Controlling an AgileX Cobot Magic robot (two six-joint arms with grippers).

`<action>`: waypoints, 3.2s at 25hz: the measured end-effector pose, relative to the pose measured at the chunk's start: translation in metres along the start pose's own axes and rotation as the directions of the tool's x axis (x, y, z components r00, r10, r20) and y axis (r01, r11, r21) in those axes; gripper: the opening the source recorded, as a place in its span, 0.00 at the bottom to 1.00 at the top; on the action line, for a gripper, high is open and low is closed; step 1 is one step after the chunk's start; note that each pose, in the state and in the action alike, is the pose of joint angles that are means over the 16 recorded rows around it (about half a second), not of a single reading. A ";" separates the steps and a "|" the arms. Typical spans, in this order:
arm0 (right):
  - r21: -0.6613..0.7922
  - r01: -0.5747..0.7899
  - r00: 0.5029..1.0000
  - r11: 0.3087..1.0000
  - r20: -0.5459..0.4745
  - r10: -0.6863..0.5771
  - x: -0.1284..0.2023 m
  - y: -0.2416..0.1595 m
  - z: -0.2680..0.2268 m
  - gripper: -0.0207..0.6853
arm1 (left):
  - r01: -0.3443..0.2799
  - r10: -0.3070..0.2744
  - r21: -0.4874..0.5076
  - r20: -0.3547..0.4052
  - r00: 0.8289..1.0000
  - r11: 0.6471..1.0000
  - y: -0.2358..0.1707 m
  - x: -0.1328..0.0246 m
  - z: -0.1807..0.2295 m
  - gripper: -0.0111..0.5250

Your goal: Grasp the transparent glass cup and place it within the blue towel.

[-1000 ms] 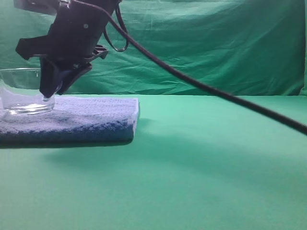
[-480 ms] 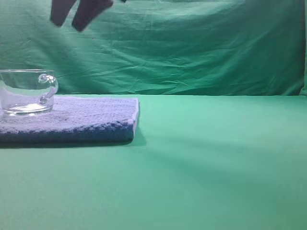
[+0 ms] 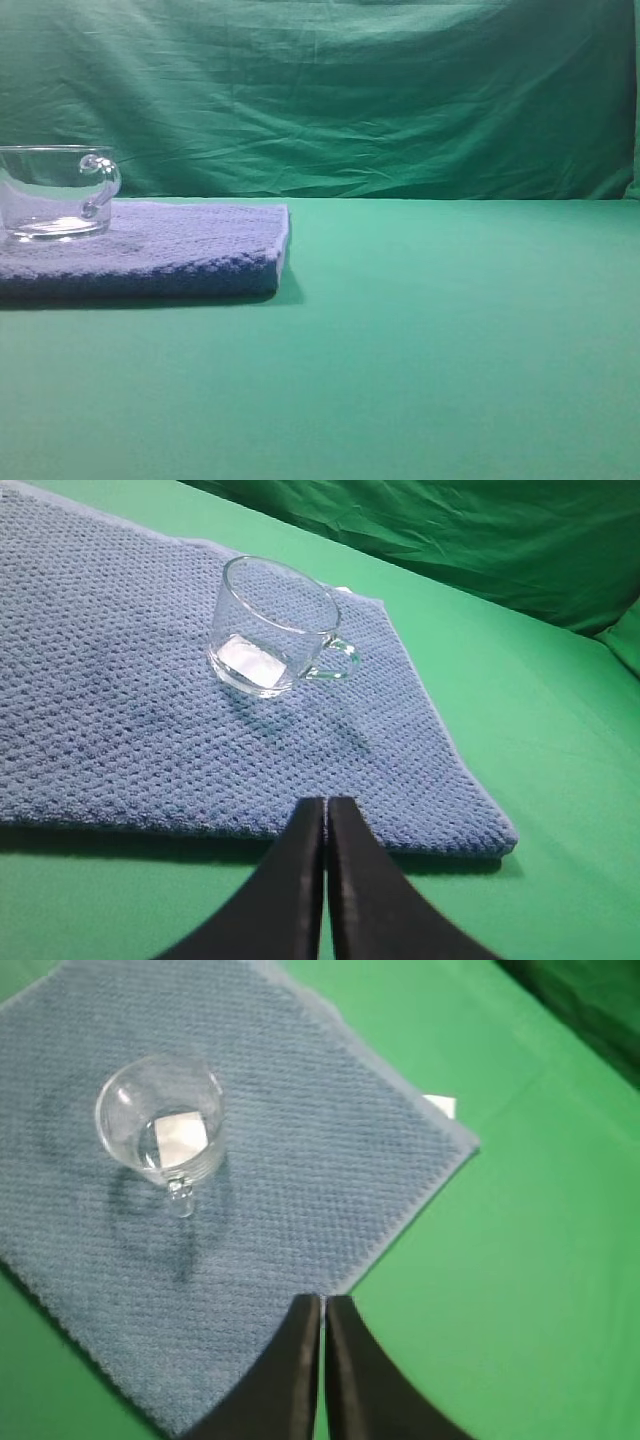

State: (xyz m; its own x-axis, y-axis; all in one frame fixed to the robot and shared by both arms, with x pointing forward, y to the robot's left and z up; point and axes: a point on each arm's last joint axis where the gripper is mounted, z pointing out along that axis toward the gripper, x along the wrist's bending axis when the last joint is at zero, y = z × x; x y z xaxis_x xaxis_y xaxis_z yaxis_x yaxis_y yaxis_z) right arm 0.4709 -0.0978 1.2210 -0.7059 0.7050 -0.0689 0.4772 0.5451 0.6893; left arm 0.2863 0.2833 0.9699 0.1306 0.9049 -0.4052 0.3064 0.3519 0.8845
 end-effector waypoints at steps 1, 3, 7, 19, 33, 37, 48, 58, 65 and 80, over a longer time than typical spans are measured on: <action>-0.015 -0.003 1.000 1.000 -0.002 0.003 0.001 -0.009 -0.008 0.03 | 0.000 0.000 0.000 0.000 1.000 1.000 0.000 0.000 0.000 0.02; -0.046 -0.010 1.000 0.999 -0.007 0.009 0.004 -0.029 -0.022 0.03 | 0.000 0.000 0.000 0.000 1.000 1.000 0.000 0.000 0.000 0.02; -0.116 -0.025 1.000 0.993 -0.019 0.023 0.010 -0.075 -0.046 0.03 | 0.000 0.000 0.000 0.000 1.000 1.000 0.000 0.000 0.000 0.02; -0.261 -0.032 0.999 0.965 -0.010 0.030 0.021 -0.181 -0.091 0.03 | 0.000 0.000 0.000 0.000 1.000 1.000 0.000 0.000 0.000 0.02; -0.436 -0.077 0.967 0.897 0.186 0.173 0.006 -0.209 -0.122 0.03 | 0.000 0.000 0.000 0.000 1.000 1.000 0.000 0.000 0.000 0.02; -0.495 -0.099 0.925 0.863 0.273 0.263 0.002 -0.224 -0.128 0.03 | 0.000 0.000 0.000 0.000 1.000 1.000 0.000 0.000 0.000 0.02; -0.540 -0.146 0.816 0.829 0.408 0.409 0.004 -0.295 -0.077 0.03 | 0.000 0.000 0.000 0.000 1.000 1.000 0.000 0.000 0.000 0.02; -0.529 -0.180 0.792 0.829 0.422 0.441 0.007 -0.358 -0.009 0.03 | 0.000 0.000 0.000 0.000 1.000 1.000 0.000 0.000 0.000 0.02; -0.512 -0.205 0.779 0.834 0.431 0.455 0.008 -0.378 0.011 0.03 | 0.000 0.000 0.000 0.000 1.000 1.000 0.000 0.000 0.000 0.02; -0.493 -0.226 0.771 0.840 0.437 0.464 0.008 -0.383 0.016 0.03 | 0.000 0.000 0.000 0.000 1.000 1.000 0.000 0.000 0.000 0.02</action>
State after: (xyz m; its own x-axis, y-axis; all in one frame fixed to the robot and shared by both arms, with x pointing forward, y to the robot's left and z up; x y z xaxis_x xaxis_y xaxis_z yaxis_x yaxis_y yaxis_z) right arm 0.2910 -0.2940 0.9451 -0.0942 0.9944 -0.0483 0.3026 0.0748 0.9502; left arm 0.2863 0.2833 0.9699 0.1306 0.9049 -0.4052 0.3064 0.3519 0.8845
